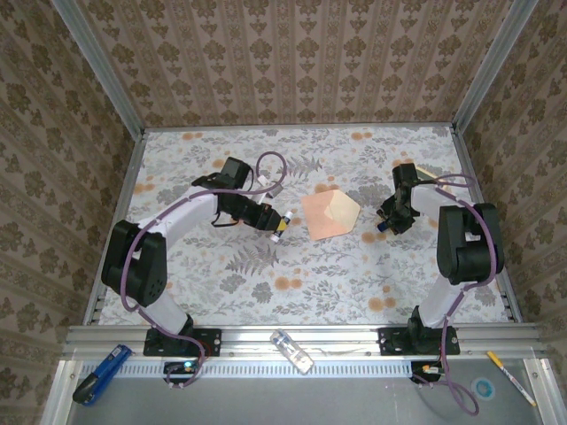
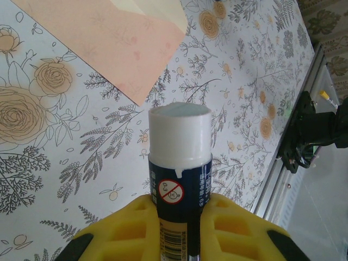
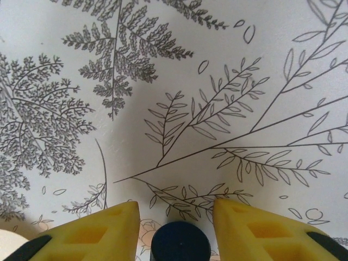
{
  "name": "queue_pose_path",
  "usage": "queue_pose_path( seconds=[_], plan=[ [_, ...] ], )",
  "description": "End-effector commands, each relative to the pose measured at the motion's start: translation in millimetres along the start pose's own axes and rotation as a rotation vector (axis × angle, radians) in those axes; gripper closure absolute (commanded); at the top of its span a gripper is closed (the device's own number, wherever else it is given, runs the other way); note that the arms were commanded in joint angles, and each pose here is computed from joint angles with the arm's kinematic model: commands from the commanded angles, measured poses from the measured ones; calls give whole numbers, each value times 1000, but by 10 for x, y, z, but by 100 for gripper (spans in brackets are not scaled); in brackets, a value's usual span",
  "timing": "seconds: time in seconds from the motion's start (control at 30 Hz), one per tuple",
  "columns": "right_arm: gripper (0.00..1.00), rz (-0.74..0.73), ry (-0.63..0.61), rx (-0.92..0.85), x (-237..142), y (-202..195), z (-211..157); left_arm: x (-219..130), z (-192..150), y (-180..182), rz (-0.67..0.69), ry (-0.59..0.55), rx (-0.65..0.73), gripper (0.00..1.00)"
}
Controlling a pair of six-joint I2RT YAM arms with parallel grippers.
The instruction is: Place the letter into the envelope and seal it
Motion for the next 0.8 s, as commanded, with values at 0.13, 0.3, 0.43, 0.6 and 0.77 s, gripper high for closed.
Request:
queue_pose_path(
  seconds=[0.13, 0.3, 0.43, 0.6, 0.77],
  plan=[
    [53, -56, 76, 53, 17, -190, -167, -12, 1, -10, -29, -4, 16, 90],
    [52, -55, 93, 66, 21, -209, -194, -10, -4, -6, -30, -4, 14, 90],
    [52, -63, 95, 71, 27, -226, -208, -14, -3, -11, -30, -6, 16, 90],
    [53, -58, 106, 75, 41, -229, -227, -6, -9, -11, -33, -5, 15, 90],
    [56, -51, 117, 78, 73, -216, -233, -5, -6, -7, -36, -7, 16, 90]
  ],
)
Point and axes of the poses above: each hand's point on the last joint's axis, 136 mm out from that joint toward the fingers, its own x axis out along the fingers, its own y axis along the line the jaws close on, z = x × y, the point moved 8 cm from there along -x, back along the fingers, and after that the axes turned 1 degree about x, right-handed, at the moved point
